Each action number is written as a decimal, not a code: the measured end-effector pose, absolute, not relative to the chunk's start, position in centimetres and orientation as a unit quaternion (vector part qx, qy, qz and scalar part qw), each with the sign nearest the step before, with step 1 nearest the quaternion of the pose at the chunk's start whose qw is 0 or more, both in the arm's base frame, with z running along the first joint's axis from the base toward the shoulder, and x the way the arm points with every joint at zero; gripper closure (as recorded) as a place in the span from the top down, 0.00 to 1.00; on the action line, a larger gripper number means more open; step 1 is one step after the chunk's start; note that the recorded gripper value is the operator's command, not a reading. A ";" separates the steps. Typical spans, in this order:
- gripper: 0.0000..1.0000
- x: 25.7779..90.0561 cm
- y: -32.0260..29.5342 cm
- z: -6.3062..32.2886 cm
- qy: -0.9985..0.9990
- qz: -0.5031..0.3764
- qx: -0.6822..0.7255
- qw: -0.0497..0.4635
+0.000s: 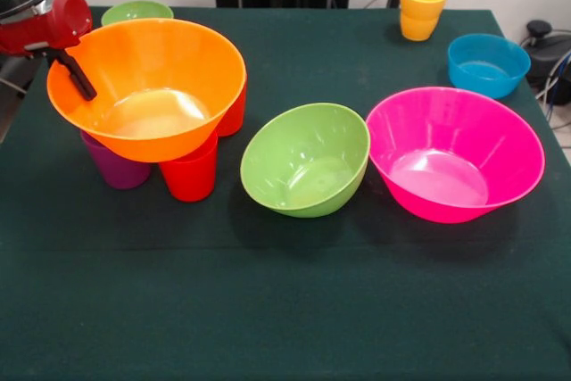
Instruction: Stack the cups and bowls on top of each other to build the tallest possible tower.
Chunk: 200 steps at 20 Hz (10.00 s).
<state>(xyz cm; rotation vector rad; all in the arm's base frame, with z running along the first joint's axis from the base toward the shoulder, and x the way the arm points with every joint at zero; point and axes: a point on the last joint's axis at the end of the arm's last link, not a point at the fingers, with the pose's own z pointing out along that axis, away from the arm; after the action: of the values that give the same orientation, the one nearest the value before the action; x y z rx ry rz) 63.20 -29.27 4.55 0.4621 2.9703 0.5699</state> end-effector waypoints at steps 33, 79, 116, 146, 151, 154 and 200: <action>1.00 63.2 -29.4 4.7 0.970 0.184 0.150 0.042; 1.00 64.8 -32.4 12.7 0.978 0.124 0.145 0.083; 1.00 66.4 -23.0 25.1 0.985 0.083 0.111 0.100; 1.00 67.6 -12.8 23.5 0.978 0.032 0.163 0.129; 1.00 67.3 -11.3 23.2 0.980 0.021 0.155 0.123; 1.00 67.2 -10.7 23.1 0.981 0.017 0.152 0.121; 1.00 65.9 -7.3 22.3 0.972 -0.016 0.197 0.130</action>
<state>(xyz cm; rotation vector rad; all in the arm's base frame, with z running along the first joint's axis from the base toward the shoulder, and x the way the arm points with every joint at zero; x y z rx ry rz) 65.94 -7.27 22.25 0.5728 2.8233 -0.0471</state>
